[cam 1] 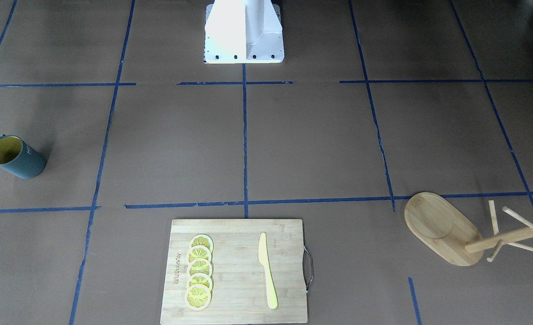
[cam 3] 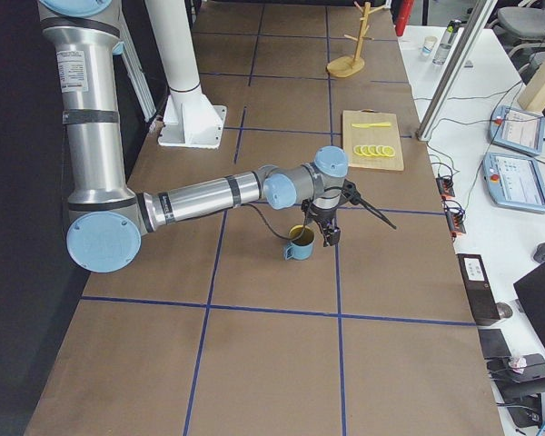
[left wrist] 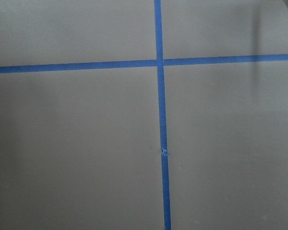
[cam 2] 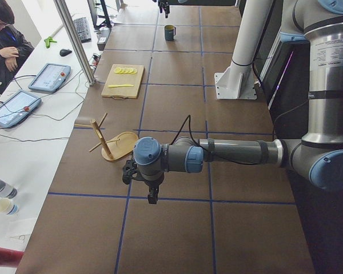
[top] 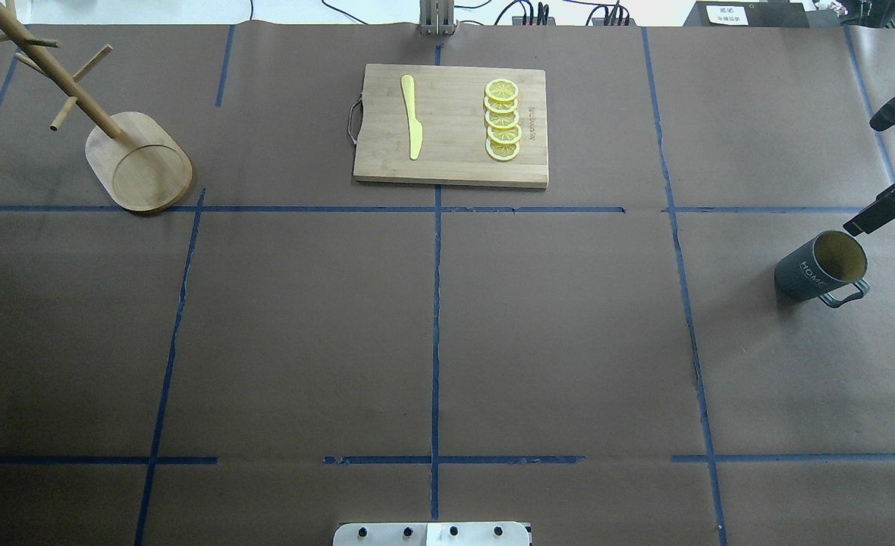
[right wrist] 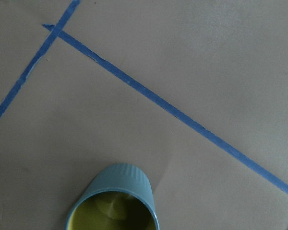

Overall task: Hang cup on storage rack
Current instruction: 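Lower the right gripper onto the teal mug rim and grasp it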

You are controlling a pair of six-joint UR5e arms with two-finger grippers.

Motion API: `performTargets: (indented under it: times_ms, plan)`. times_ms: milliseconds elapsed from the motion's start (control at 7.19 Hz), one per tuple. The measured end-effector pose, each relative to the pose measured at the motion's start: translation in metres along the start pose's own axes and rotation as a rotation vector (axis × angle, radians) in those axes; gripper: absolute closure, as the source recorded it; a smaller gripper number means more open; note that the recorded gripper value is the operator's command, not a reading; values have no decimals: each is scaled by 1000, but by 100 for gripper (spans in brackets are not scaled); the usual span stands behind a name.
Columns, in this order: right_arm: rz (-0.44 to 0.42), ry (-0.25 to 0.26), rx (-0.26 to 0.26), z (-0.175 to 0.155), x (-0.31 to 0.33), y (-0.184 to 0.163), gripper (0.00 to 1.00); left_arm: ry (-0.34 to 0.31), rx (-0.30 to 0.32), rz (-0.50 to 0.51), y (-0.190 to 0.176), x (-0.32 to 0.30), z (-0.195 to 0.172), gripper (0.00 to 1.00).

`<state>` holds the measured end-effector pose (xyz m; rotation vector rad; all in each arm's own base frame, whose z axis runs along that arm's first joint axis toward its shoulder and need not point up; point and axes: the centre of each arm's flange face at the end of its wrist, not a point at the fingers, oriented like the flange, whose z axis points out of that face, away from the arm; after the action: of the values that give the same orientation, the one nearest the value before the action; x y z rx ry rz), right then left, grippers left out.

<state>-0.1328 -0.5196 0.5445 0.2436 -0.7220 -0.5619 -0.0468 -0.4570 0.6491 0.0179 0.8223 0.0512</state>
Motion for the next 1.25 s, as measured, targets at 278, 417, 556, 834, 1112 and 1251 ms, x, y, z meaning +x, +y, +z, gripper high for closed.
performTargets:
  times_ms: [278,417,556,834,1112,1251]
  plan:
    - [33,-9,20,28,6,4,0,2,1,1,0,1,-1,0]
    - [35,-16,6,41,1,6,1,3,2,2,0,1,-1,0]
    - [32,-23,-13,53,-4,8,20,4,2,2,0,2,-1,0]
    - [17,-18,-32,65,-9,9,84,4,3,2,0,1,-2,0]
    - [4,-15,-29,64,-12,7,95,4,4,2,0,1,-2,0]
    - [2,-15,-27,63,-12,6,98,4,4,2,0,1,-2,0]
